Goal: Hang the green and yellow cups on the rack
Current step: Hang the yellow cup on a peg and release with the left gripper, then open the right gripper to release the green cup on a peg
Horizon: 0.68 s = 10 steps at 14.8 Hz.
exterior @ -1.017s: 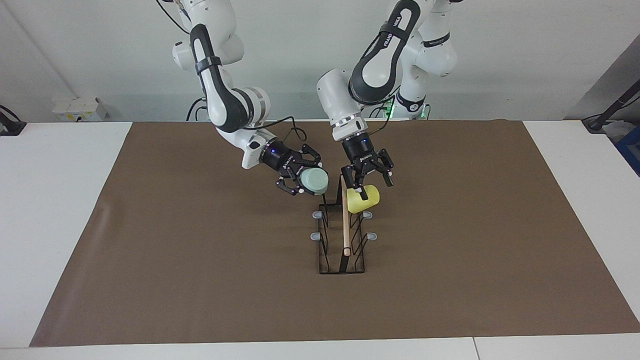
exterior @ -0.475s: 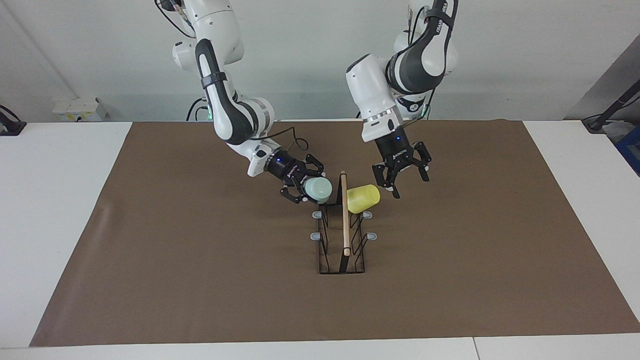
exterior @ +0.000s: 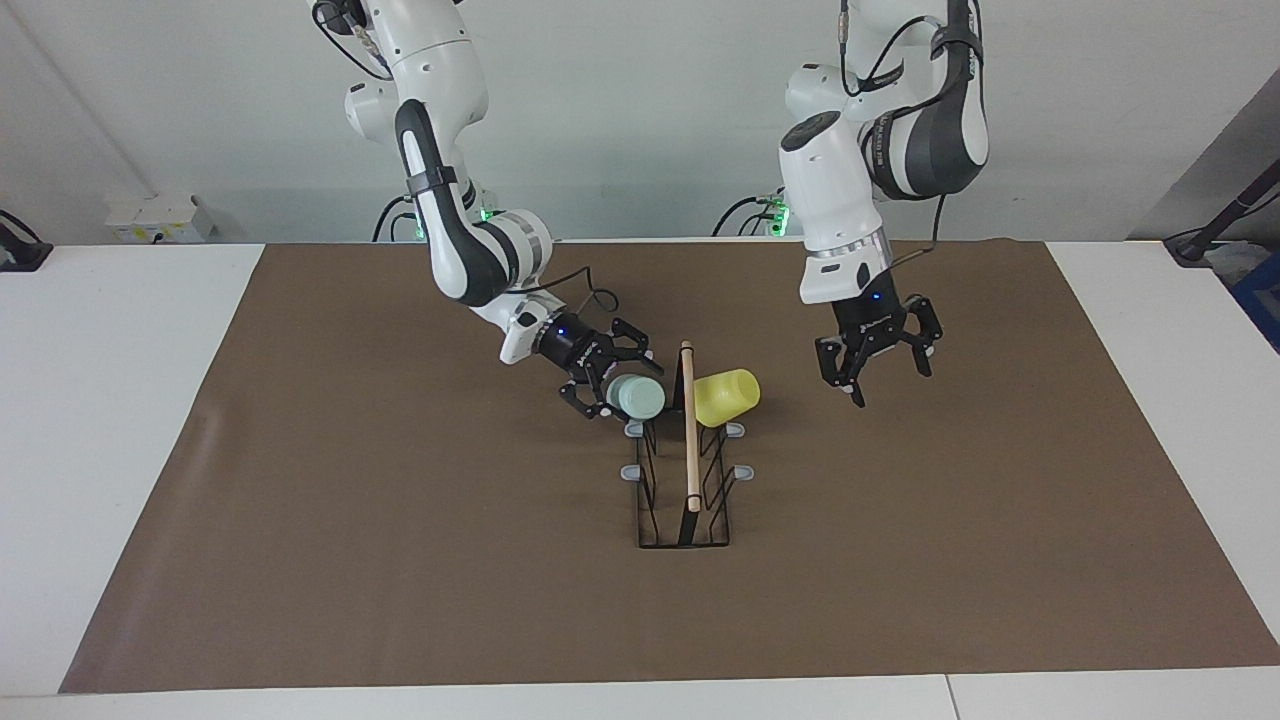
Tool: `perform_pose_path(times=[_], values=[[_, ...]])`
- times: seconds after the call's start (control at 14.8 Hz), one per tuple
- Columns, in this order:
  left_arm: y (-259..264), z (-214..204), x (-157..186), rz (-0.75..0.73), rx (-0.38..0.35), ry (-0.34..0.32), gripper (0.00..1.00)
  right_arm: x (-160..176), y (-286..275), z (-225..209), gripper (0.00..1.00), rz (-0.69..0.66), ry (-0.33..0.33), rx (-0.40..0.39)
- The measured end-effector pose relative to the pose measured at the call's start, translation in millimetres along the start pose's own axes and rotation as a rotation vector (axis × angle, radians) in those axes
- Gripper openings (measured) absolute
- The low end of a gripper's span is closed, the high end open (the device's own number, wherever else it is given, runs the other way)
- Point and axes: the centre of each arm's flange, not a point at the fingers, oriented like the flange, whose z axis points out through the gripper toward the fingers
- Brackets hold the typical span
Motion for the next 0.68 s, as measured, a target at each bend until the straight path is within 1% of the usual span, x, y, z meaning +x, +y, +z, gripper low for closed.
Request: perform_pose_path(times=[0.27,0.47,0.68], values=[[-45,20,11,0.048,-0.031,-0.095,1.0,5,1,0,1.0,-0.005,0.009,-0.003],[-77,29,14,0.075,-0.104,-0.174,1.0,18,2,-5,1.0,-0.019,0.012,-0.018],[-104,38,11,0.108,-0.146,-0.217,1.0,39,-2,-14,1.0,-0.048,0.002,-0.051]])
